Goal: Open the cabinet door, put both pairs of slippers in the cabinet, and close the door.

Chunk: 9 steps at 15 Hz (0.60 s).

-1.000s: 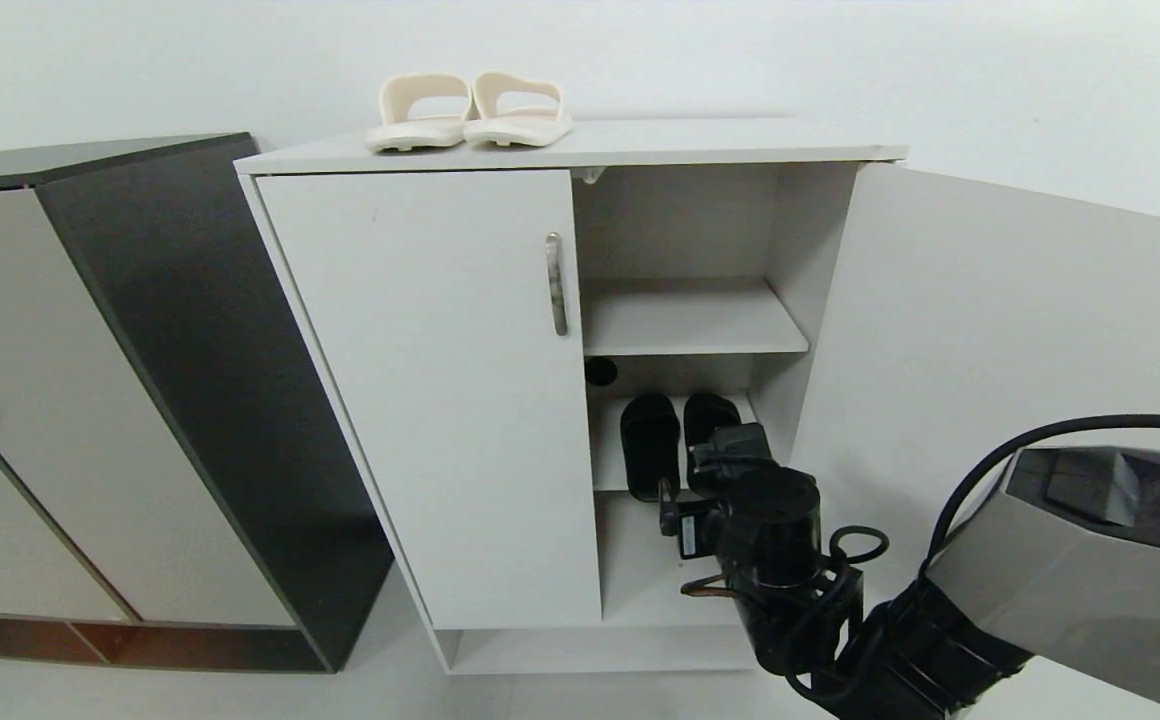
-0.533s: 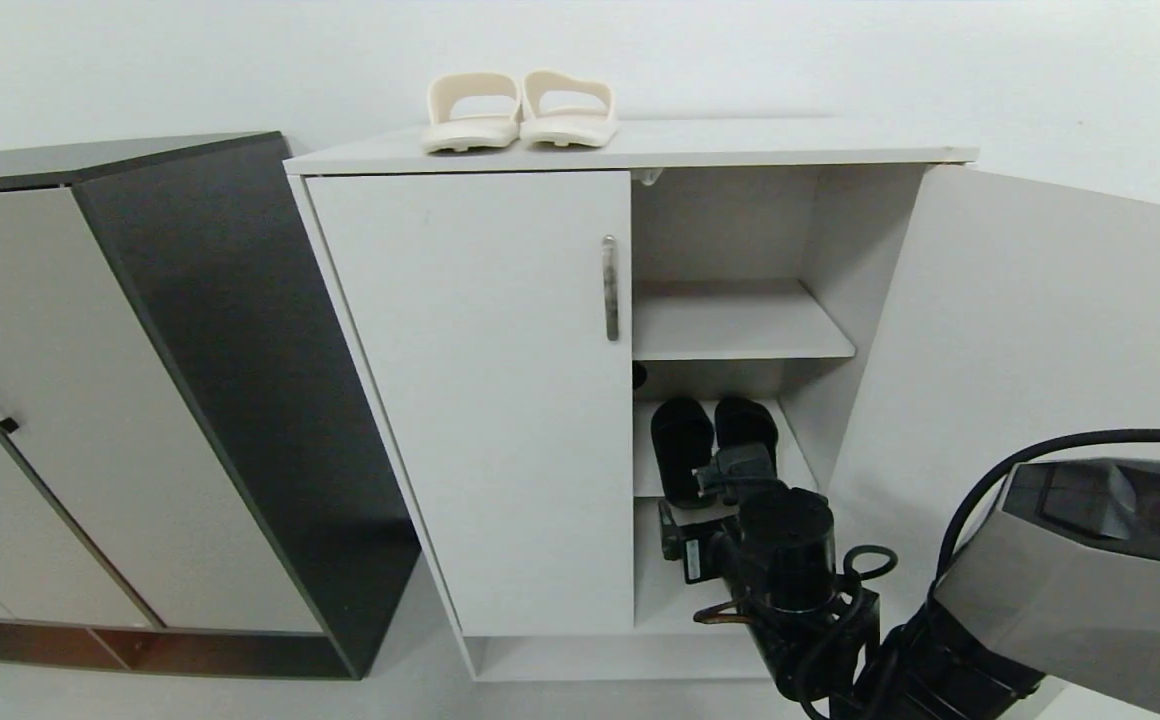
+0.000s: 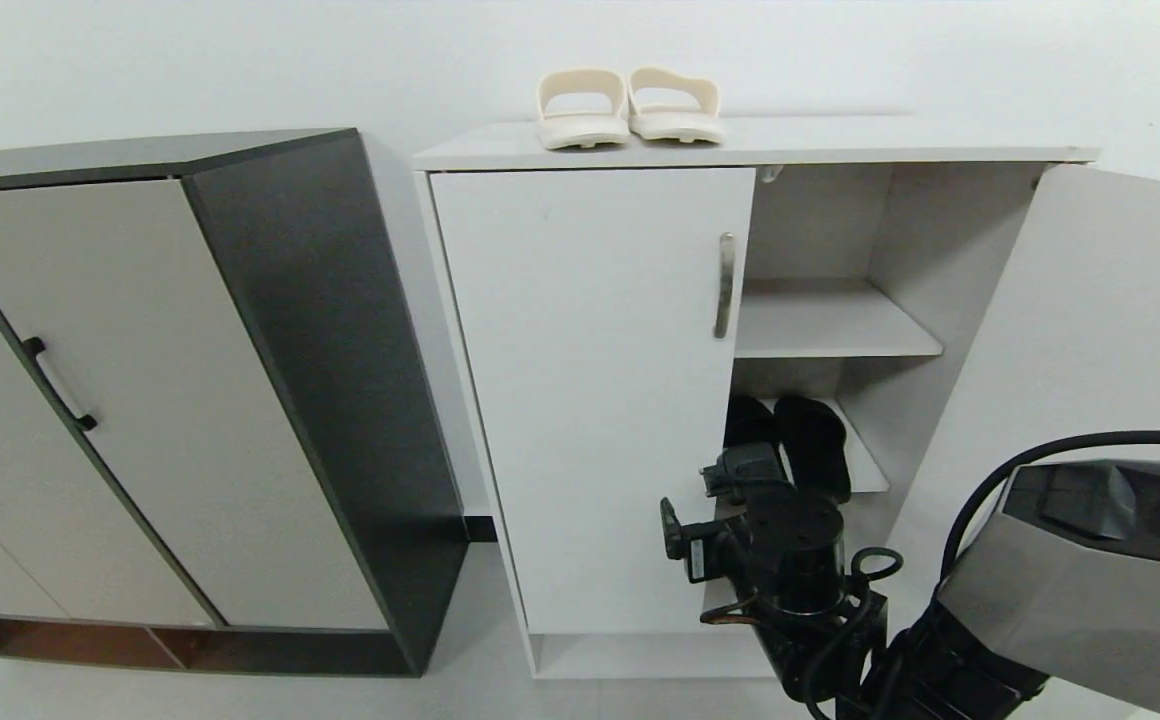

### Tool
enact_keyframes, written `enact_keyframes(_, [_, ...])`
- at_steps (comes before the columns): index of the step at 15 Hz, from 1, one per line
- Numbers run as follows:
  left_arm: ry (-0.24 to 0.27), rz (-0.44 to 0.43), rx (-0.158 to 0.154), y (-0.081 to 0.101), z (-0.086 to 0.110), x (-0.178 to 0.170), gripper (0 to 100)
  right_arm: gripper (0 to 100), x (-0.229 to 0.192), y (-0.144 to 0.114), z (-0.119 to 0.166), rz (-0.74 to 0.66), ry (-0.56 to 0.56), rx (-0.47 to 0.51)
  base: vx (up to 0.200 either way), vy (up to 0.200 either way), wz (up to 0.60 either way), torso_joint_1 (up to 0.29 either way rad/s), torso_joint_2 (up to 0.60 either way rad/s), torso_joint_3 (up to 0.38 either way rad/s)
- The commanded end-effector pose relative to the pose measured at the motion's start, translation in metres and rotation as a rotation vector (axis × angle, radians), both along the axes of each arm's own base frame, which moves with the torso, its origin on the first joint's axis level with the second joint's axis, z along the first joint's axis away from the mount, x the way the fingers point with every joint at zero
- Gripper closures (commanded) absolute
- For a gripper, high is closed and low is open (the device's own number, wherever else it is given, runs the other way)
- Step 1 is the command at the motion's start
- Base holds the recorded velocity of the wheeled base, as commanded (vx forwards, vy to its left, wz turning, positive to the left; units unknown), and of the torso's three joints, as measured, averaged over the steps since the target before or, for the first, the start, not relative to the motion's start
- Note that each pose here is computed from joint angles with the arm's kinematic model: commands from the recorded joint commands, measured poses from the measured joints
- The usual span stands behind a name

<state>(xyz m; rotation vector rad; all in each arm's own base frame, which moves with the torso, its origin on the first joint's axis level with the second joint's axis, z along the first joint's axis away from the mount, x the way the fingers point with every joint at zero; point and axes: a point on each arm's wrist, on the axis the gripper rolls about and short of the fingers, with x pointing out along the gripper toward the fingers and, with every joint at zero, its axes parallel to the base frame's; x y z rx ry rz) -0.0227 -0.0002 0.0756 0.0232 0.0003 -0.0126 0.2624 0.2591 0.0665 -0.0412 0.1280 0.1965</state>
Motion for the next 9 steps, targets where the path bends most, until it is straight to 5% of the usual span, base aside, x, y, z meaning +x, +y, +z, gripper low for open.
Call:
enact_keyframes(1, [0.000, 0.000, 0.001, 0.0000, 0.0000, 0.0000, 100, 0, -0.0003, 0.0006, -0.0010, 0.000, 0.000, -0.002, 0.000, 0.000, 0.00, 0.000, 0.00, 0.000])
enact_keyframes(9, [-0.001, 0.000, 0.007, 0.0000, 0.0000, 0.0000, 100, 0, -0.0020, -0.0022, -0.0097, 0.049, 0.005, -0.030, 0.000, 0.000, 0.00, 0.000, 0.00, 0.000])
